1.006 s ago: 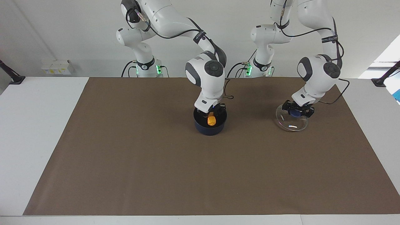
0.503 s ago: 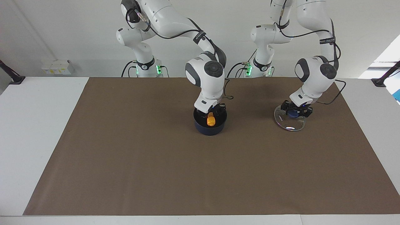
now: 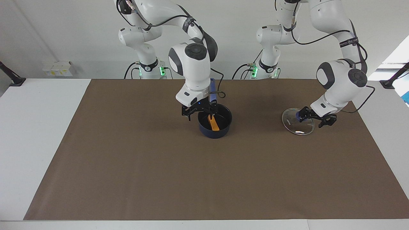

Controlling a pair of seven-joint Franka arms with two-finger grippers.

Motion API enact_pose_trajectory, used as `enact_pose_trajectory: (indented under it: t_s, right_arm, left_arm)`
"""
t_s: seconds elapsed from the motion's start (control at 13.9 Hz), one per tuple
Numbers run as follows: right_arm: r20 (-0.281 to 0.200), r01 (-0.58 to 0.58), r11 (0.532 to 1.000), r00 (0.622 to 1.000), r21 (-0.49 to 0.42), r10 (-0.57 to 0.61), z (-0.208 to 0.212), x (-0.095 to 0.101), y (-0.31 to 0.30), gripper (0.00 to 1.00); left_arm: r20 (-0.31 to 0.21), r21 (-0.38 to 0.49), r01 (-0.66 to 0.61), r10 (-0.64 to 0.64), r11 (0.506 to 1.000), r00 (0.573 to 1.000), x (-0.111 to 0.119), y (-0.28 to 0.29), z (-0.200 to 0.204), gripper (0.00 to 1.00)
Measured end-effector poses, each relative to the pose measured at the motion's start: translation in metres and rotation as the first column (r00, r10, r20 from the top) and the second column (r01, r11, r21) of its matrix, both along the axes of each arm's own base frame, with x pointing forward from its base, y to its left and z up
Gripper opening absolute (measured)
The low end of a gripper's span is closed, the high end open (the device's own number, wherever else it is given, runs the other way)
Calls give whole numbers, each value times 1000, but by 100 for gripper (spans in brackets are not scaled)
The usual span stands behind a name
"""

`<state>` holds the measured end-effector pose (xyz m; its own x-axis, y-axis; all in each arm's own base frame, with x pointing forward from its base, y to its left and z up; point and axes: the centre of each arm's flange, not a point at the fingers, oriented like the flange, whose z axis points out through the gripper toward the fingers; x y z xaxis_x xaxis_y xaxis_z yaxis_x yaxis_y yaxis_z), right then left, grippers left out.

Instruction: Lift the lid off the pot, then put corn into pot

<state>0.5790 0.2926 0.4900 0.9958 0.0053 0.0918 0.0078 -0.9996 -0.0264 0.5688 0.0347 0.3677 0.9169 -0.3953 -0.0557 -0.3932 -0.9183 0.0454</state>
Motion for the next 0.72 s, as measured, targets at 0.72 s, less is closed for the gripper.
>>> enact_pose_trajectory:
  t_s: [0.72]
  right_arm:
    - [48, 160, 987, 986, 4, -160, 150, -27, -136, 100]
  left_arm:
    - [43, -4, -141, 141, 990, 989, 38, -41, 99, 100]
